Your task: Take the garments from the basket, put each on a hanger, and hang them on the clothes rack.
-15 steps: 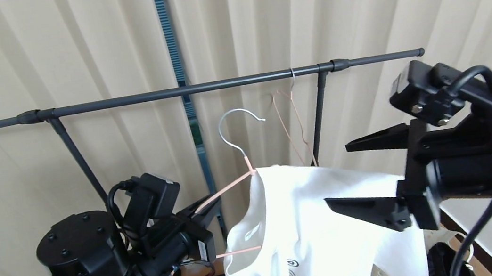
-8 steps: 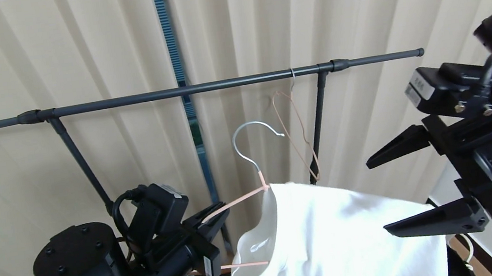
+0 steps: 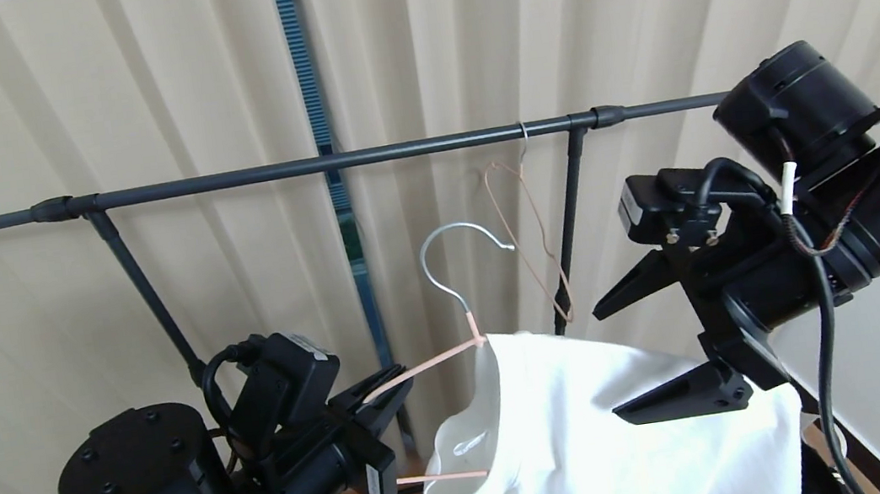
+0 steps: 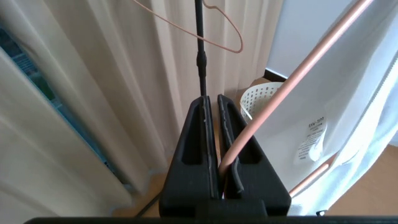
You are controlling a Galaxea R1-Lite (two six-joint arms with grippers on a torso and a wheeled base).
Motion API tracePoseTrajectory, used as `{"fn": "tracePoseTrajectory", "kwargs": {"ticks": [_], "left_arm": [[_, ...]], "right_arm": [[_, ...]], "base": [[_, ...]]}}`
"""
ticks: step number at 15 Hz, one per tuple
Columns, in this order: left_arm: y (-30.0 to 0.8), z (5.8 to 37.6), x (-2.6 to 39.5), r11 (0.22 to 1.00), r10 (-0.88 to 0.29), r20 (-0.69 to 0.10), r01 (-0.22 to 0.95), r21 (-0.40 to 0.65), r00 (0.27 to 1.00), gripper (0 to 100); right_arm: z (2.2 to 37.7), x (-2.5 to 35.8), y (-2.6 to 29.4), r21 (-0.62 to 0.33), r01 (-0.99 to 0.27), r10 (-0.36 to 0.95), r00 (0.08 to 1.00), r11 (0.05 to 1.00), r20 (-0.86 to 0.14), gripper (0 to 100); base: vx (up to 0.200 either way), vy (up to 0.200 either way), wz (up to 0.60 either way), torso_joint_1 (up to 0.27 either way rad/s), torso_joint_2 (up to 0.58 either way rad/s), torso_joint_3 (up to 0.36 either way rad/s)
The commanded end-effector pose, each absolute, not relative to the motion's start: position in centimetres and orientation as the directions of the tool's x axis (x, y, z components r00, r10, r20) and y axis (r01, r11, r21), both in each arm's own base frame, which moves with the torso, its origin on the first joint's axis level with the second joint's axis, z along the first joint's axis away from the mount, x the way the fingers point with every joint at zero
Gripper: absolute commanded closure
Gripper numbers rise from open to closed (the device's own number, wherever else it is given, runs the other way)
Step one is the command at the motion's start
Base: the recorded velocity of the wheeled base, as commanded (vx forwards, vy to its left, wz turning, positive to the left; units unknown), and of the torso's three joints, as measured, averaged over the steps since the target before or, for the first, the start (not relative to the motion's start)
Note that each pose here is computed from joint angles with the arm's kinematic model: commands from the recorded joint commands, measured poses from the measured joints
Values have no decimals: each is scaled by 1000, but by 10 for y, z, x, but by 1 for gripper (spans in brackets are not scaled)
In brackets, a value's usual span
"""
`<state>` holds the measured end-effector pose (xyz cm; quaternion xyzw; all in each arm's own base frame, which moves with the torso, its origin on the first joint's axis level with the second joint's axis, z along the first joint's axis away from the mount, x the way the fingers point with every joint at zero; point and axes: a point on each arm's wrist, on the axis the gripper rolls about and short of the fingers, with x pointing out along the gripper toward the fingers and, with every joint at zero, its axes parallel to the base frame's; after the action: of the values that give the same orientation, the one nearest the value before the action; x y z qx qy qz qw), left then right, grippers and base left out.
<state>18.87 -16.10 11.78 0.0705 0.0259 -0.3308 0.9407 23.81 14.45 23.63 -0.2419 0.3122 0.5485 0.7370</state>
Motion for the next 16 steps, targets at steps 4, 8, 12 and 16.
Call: {"fn": "tracePoseTrajectory", "kwargs": {"ticks": [4,8,12,16], "left_arm": [[-161,118,189,772,-619,-92,625,113,780,100],[-162,118,189,771,-620,-92,626,113,779,100],[-163,118,188,767,-624,-92,631,113,776,100],[-163,118,188,766,-625,-95,633,113,774,100]], "right_arm": [[226,247,152,5,-962,648,180,273,-740,0],[226,247,152,4,-962,649,181,273,-739,0],[227,246,152,0,-962,651,184,273,-737,100],[229,245,151,-4,-962,653,188,273,-734,100]], "base": [[0,0,0,0,0,0],[0,0,0,0,0,0],[0,0,0,0,0,0],[0,0,0,0,0,0]]}}
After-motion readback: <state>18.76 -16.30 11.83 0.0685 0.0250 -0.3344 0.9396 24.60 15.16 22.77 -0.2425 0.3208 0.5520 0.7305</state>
